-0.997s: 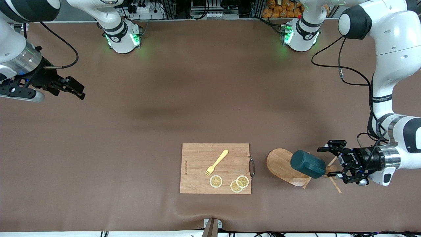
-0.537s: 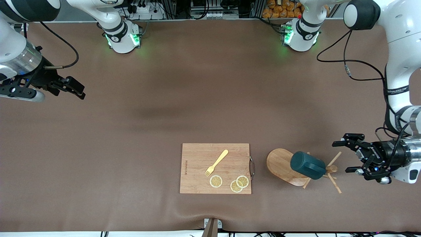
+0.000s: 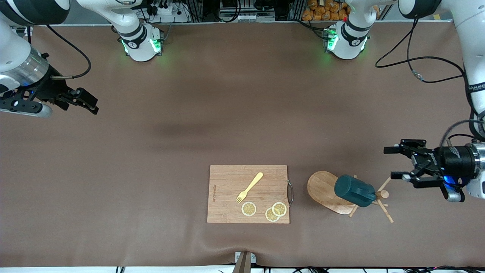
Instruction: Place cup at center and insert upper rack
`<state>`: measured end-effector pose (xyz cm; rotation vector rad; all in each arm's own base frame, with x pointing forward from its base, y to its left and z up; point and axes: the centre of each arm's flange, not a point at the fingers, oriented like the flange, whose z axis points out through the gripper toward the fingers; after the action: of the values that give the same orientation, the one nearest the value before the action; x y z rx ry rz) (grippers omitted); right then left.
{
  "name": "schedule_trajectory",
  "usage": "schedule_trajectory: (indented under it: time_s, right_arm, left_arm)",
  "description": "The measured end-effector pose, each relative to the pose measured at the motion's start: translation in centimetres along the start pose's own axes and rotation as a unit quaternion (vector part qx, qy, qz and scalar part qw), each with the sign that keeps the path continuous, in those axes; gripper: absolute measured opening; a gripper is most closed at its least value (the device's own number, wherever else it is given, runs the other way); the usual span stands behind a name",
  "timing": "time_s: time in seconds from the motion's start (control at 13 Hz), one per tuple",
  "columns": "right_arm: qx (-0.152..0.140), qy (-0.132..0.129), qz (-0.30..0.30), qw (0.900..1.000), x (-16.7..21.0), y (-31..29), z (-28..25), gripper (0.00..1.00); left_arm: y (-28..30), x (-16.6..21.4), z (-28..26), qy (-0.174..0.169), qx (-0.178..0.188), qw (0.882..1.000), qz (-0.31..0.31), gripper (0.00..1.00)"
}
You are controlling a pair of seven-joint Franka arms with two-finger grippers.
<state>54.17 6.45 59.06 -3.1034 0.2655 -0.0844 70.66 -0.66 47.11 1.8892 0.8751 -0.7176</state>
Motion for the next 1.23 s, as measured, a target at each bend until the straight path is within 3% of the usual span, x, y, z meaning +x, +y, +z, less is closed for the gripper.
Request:
schedule_trajectory:
  time_s: [0.23,0.46,0.77,1.07,1.23]
  right_arm:
    - [0.0,0.0,0.0,1.0,0.0,0.0,0.0,1.0]
    - [0.0,0.0,0.001,1.0,0.0,0.1,0.0,1.0]
    - [0.0,0.0,0.006,1.0,0.2,0.6,0.0,1.0]
    - [0.0,-0.001,0.006,1.0,0.2,0.6,0.0,1.0]
    - [-0.001,-0.002,0.006,1.0,0.1,0.6,0.0,1.0]
  left_arm:
    - [1.4,-3.4,3.7,0.06,0.093,0.993,0.035,1.0]
    - [2.2,-5.9,7.2,0.141,0.195,0.968,0.065,1.0]
    - [2.6,-8.7,10.9,0.234,0.332,0.906,0.118,1.0]
    - [2.3,-9.3,9.0,0.285,0.45,0.822,0.2,1.0]
    - [2.3,-9.6,8.1,0.296,0.466,0.807,0.209,1.0]
